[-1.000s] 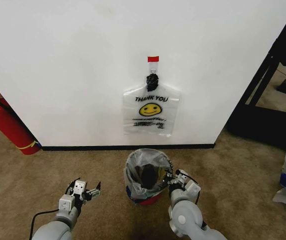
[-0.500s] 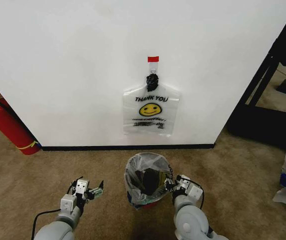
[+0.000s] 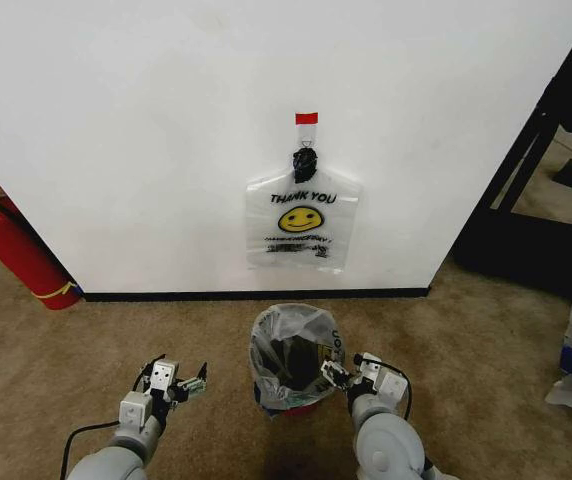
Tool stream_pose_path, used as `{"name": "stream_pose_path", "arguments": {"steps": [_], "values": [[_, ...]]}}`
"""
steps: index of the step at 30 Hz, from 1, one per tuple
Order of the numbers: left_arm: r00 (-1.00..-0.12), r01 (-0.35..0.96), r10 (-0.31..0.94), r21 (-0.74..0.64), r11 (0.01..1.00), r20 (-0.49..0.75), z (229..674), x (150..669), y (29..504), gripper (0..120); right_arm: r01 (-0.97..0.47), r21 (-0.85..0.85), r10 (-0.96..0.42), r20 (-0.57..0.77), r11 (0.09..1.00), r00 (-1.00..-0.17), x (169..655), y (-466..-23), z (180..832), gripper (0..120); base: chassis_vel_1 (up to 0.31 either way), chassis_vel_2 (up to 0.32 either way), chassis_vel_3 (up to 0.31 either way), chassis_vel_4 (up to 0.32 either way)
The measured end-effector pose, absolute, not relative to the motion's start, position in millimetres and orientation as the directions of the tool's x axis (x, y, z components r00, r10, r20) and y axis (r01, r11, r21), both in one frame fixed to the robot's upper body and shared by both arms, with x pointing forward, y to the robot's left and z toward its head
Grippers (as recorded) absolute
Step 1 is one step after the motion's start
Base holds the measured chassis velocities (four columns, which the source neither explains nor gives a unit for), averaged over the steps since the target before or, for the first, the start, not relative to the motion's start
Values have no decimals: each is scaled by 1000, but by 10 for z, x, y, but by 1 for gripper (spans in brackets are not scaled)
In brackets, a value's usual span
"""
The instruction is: Pick up the garbage bag from the wall and place it over the trash bin.
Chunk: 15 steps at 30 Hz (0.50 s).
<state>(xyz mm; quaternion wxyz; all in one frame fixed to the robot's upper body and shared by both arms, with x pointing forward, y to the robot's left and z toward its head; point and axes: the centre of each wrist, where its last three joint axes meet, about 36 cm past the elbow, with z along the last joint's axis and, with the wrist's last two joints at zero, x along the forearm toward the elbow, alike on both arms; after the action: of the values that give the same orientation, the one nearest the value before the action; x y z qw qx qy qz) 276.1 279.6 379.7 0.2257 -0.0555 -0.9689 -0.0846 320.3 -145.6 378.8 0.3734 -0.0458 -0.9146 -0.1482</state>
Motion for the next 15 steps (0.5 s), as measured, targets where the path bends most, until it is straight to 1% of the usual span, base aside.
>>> {"name": "stream_pose_path", "arguments": {"steps": [4, 6, 12, 15], "values": [[-893, 145, 69, 141, 979, 444, 3793, 2736, 2782, 100, 118, 183, -58, 741, 976, -669, 3295, -1608, 3856, 100, 0, 0, 0, 0], [-893, 146, 69, 141, 979, 444, 3791, 2731, 2778, 100, 106, 177, -63, 744, 978, -665, 3316, -1628, 3868, 100, 0, 0, 0, 0], [-893, 146, 70, 140, 979, 444, 3779, 2706, 2759, 100, 62, 163, -80, 738, 985, -670, 3368, -1664, 3904, 100, 0, 0, 0, 0], [-894, 146, 69, 142, 979, 443, 3769, 2690, 2754, 100, 29, 133, -76, 718, 991, -692, 3340, -1641, 3916, 100, 0, 0, 0, 0]]}}
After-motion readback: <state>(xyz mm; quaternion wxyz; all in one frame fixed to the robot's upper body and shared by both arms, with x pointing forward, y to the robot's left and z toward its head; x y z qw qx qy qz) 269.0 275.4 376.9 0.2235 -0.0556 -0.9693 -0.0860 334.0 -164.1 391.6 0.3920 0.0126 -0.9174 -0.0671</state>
